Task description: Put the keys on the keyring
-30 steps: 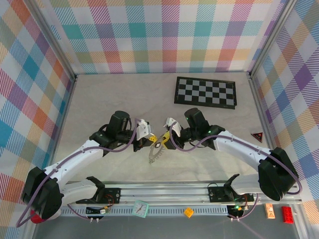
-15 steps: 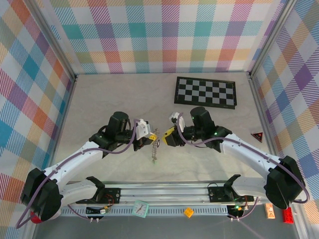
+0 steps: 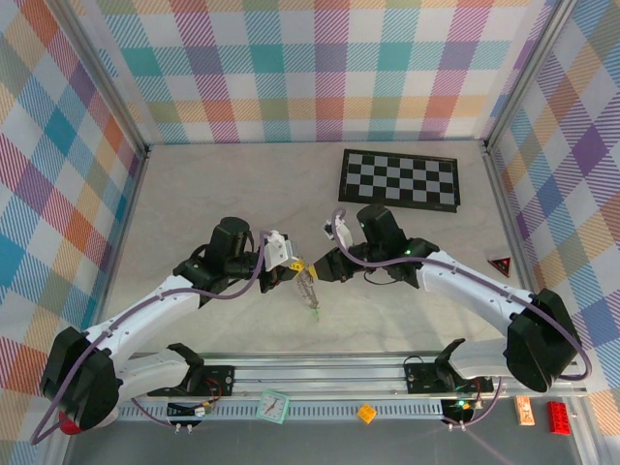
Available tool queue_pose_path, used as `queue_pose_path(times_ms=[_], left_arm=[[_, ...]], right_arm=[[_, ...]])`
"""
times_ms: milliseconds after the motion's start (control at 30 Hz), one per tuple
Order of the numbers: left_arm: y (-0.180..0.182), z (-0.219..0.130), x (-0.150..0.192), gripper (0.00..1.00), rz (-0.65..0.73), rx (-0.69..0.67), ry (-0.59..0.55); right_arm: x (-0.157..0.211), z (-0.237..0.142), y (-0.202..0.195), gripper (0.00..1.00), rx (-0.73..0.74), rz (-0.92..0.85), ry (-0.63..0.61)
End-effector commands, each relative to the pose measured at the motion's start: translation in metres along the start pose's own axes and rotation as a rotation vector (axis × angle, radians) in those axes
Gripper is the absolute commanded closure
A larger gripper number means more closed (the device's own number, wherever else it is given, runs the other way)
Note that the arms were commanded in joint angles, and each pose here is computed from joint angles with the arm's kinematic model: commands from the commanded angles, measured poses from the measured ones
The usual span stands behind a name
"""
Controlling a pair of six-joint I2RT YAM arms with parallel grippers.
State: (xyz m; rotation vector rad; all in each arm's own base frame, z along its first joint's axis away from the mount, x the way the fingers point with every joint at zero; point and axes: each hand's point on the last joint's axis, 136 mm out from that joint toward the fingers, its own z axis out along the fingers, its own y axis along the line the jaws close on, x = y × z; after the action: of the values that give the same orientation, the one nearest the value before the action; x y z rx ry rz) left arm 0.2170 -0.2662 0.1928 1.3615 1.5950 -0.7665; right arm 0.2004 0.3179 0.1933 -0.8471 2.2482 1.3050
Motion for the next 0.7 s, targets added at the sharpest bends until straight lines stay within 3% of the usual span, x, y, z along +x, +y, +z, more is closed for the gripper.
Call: queue_pose_path(times_ms=[0,233,667], left_arm=[[-0.0011,-0.0009,-0.0151,1.0,0.045,0.0,-0.057],[-0.0014,0.0,-0.0137,1.0,0.044,0.003,-0.055],[-0.0028,-0.0015,-0.0143,1.0,0.049,0.004,-0.06]], right_arm=[[-0.0103,-0.0022,0.0015,0.73,0.028,-0.016,-0.015],[-0.0103,0.003,0.0007,0.71,0.012,-0.006,-0.001],[-0.0069,0.0009,0.0017,0.98,0.007,-0.033,0.003]])
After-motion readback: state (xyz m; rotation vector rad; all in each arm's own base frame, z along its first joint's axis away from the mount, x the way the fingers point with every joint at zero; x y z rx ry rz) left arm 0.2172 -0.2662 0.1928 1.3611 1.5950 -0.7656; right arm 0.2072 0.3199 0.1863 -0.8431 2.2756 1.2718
